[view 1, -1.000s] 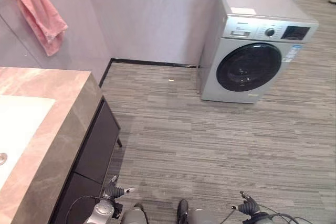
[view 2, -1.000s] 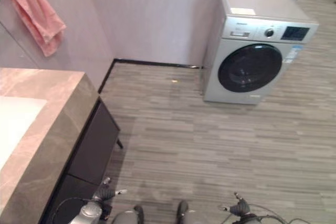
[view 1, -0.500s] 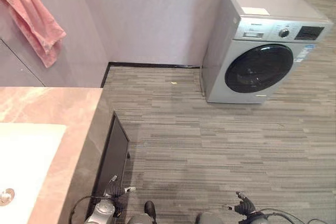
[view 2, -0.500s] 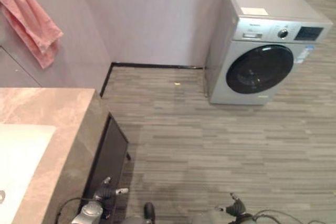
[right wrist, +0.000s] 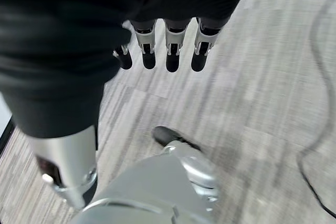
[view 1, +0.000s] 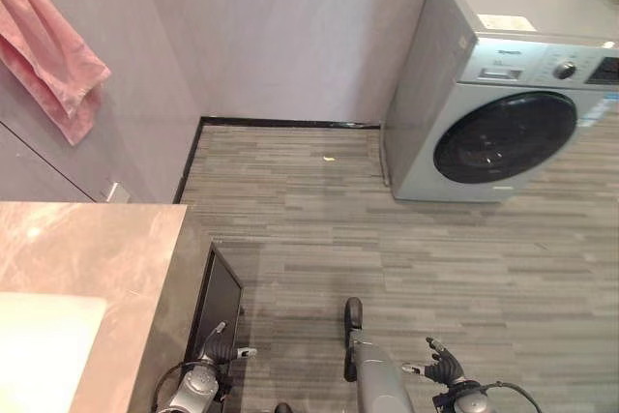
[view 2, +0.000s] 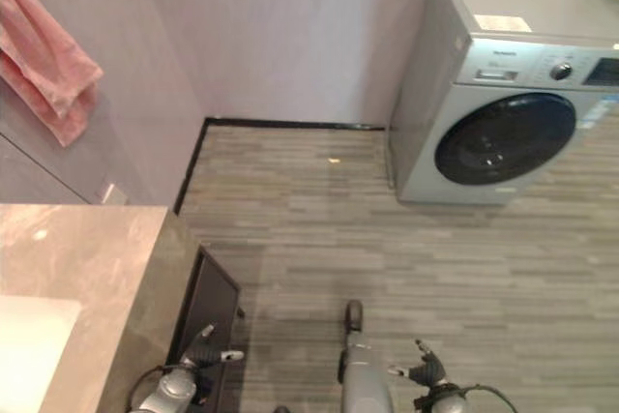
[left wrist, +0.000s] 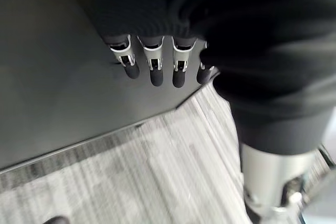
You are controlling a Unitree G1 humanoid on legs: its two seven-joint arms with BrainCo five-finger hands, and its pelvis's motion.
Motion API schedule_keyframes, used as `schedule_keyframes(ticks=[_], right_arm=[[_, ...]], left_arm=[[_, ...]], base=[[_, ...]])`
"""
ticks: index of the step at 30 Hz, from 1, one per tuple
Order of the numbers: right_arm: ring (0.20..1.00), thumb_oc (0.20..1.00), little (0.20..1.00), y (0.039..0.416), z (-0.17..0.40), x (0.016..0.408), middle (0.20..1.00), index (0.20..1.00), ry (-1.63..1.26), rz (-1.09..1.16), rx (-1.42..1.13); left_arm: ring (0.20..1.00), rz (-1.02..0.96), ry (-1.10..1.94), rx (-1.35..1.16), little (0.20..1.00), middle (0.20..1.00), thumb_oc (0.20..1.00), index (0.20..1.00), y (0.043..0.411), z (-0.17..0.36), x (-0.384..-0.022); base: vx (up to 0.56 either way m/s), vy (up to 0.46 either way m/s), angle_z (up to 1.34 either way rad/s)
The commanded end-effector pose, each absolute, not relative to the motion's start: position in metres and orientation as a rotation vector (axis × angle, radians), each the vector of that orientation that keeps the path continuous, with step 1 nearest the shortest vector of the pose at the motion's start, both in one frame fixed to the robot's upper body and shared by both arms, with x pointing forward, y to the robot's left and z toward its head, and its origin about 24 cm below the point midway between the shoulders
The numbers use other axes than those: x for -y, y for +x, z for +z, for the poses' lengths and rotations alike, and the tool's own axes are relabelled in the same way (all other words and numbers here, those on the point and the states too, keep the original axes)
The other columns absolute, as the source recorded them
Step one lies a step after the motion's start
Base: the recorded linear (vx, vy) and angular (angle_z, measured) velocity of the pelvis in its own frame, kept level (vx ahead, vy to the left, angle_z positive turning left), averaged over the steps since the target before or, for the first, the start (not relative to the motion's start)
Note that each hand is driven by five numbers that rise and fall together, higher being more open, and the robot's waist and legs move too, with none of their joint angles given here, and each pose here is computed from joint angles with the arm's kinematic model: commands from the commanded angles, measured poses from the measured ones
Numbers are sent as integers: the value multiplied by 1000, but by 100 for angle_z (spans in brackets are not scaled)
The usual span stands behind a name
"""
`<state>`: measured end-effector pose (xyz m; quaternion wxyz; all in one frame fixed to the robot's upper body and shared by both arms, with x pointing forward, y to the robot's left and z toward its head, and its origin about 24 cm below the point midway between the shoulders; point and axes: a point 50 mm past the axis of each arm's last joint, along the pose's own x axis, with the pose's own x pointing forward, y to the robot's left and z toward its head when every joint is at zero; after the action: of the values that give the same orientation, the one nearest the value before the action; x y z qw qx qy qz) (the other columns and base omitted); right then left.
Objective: Put brush and paste in cup on sink, flatten towel.
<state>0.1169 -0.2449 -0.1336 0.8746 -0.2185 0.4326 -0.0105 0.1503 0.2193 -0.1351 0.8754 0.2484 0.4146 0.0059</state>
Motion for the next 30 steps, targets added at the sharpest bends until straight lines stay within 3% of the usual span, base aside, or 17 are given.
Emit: schedule_keyframes(ticks=[1, 15, 30], right_arm=[[1000, 1000, 1000, 137, -122, 258, 1000, 1000, -500, -23, -836], [1000, 1000, 1000, 139, -111, 275, 1000, 1000, -556, -32, -807], [1000, 1000, 1000, 132, -119, 254, 1000, 1000, -552, 47, -815]], left_arm=[[1000, 98, 565, -788, 1000, 1000, 1000, 1000, 170, -119, -245], [1000, 154, 518, -766, 1000, 1000, 1000, 1000, 184, -113, -246], [1000, 132, 529, -842, 1000, 1000, 1000, 1000, 161, -126, -245]], base=[[381, -181, 50], [242, -214, 20], [304, 84, 9]])
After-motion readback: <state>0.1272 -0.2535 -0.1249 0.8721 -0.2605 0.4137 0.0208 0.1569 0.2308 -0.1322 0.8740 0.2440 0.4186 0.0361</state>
